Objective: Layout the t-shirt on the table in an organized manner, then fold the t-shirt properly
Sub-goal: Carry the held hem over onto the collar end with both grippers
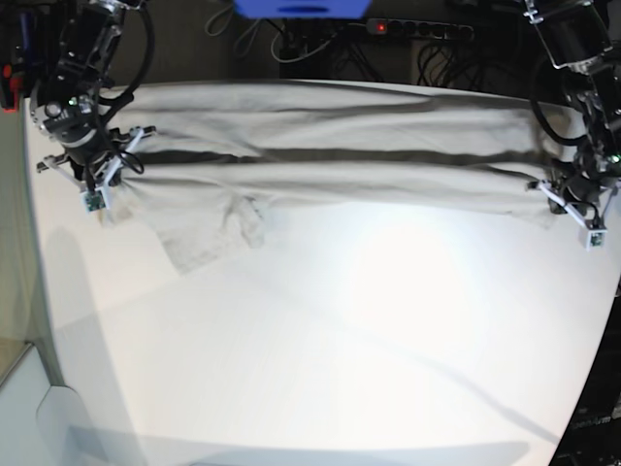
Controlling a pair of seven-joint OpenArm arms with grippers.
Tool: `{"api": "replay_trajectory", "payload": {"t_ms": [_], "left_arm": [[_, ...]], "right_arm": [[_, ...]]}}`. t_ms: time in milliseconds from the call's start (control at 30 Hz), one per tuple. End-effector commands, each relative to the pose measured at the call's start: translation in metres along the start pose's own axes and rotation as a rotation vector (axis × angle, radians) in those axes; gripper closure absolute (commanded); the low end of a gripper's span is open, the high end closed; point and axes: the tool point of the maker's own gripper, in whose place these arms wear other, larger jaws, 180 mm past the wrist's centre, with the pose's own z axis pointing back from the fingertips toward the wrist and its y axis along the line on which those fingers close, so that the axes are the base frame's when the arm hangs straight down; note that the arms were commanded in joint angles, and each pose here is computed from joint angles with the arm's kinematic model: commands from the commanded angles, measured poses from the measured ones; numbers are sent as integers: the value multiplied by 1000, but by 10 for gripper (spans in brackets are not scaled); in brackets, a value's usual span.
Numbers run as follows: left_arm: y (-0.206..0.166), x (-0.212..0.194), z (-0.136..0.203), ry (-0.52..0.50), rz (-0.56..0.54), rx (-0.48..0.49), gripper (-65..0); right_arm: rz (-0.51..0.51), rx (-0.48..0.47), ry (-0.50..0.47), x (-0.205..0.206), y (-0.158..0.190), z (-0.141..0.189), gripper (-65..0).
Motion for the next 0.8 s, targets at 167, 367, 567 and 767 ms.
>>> {"api": "replay_trajectory", "payload": {"t_ms": [167, 367, 567, 767], "left_arm": [[15, -5, -3, 15, 19, 18, -2], [16, -19, -3, 46, 18, 20, -2], [16, -27, -4, 61, 24, 17, -3], [16, -27, -4, 61, 24, 17, -6]], "right_arm": [[18, -7, -36, 10, -5, 3, 0], [20, -4, -37, 11, -4, 3, 0], [21, -3, -39, 12, -3, 2, 0], [20, -2, -39, 12, -3, 2, 0]]}}
